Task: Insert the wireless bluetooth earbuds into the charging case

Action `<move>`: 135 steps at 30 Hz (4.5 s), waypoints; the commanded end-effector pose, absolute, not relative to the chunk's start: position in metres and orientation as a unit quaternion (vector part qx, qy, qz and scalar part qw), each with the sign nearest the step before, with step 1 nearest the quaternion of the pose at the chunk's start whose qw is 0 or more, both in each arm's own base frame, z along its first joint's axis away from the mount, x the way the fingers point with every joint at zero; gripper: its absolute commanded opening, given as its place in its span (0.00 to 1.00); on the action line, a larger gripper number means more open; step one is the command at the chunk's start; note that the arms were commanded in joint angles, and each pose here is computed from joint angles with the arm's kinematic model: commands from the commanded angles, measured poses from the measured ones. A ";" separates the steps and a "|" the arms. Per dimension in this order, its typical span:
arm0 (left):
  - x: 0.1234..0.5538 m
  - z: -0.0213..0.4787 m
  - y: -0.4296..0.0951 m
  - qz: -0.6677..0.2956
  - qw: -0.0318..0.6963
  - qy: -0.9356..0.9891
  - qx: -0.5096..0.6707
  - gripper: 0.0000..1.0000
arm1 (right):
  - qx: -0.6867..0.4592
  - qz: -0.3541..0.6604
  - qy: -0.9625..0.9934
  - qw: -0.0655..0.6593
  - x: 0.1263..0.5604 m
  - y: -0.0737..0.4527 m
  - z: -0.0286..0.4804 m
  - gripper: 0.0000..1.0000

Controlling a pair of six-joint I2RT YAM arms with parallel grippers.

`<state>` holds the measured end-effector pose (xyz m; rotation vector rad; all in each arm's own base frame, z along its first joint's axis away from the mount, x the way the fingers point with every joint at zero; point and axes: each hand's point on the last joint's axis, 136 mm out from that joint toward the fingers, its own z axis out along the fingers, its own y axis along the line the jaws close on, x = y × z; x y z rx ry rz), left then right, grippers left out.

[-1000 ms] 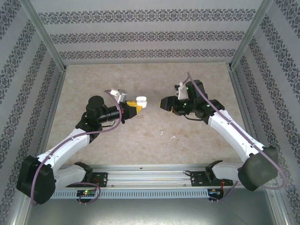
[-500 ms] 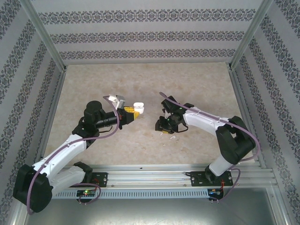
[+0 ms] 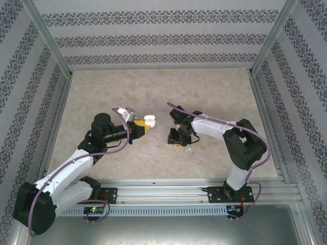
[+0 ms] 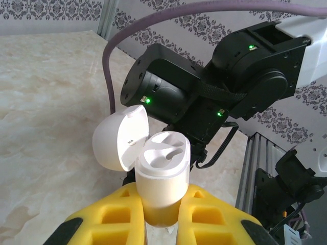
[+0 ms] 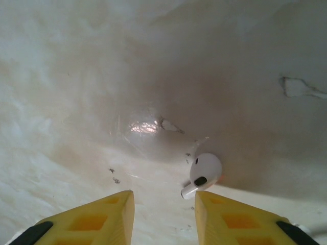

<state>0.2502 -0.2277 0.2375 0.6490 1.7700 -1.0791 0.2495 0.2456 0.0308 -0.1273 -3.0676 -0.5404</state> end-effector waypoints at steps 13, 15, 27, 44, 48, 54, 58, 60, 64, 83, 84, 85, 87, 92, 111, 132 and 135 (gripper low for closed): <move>0.247 0.234 -0.223 -0.425 0.474 0.724 0.265 0.00 | 0.017 -0.207 -0.977 -0.051 0.273 0.270 0.068 0.40; 0.248 0.235 -0.224 -0.425 0.476 0.723 0.265 0.00 | -0.008 -0.200 -0.978 -0.056 0.271 0.259 0.068 0.38; 0.248 0.235 -0.226 -0.432 0.470 0.722 0.268 0.00 | -0.090 -0.180 -0.978 -0.047 0.256 0.225 0.041 0.33; 0.246 0.232 -0.224 -0.427 0.470 0.726 0.265 0.00 | -0.064 -0.156 -0.985 -0.029 0.271 0.235 0.019 0.30; 0.247 0.231 -0.224 -0.427 0.468 0.727 0.265 0.00 | -0.046 -0.145 -0.988 -0.027 0.272 0.235 0.019 0.26; 0.248 0.231 -0.224 -0.427 0.468 0.727 0.265 0.00 | -0.023 -0.124 -0.992 -0.015 0.269 0.236 0.015 0.23; 0.248 0.231 -0.224 -0.427 0.467 0.728 0.265 0.00 | -0.008 -0.109 -0.994 -0.009 0.264 0.238 0.013 0.23; 0.248 0.230 -0.224 -0.426 0.466 0.729 0.264 0.00 | -0.002 -0.103 -0.995 -0.007 0.263 0.238 0.012 0.23; 0.247 0.230 -0.224 -0.426 0.466 0.730 0.263 0.00 | 0.009 -0.091 -0.996 -0.008 0.263 0.238 0.013 0.21; 0.251 0.234 -0.229 -0.442 0.487 0.703 0.272 0.00 | 0.083 -0.055 -0.977 -0.186 0.281 0.222 0.135 0.15; 0.252 0.234 -0.231 -0.443 0.488 0.701 0.273 0.00 | 0.086 -0.056 -0.974 -0.200 0.281 0.221 0.145 0.15; 0.254 0.236 -0.231 -0.442 0.491 0.699 0.273 0.00 | 0.088 -0.056 -0.971 -0.215 0.281 0.220 0.157 0.14; 0.256 0.237 -0.235 -0.438 0.494 0.698 0.279 0.00 | 0.093 -0.062 -0.962 -0.249 0.280 0.220 0.181 0.14; 0.259 0.243 -0.244 -0.422 0.509 0.690 0.295 0.00 | 0.128 -0.098 -0.927 -0.339 0.274 0.232 0.242 0.14; 0.251 0.267 -0.261 -0.437 0.518 0.663 0.318 0.00 | 0.302 -0.206 -0.812 -0.455 0.243 0.316 0.319 0.13; 0.242 0.276 -0.264 -0.455 0.509 0.656 0.320 0.00 | 0.334 -0.186 -0.810 -0.444 0.249 0.329 0.297 0.13; 0.241 0.277 -0.263 -0.456 0.510 0.655 0.321 0.00 | 0.336 -0.181 -0.811 -0.444 0.250 0.329 0.296 0.13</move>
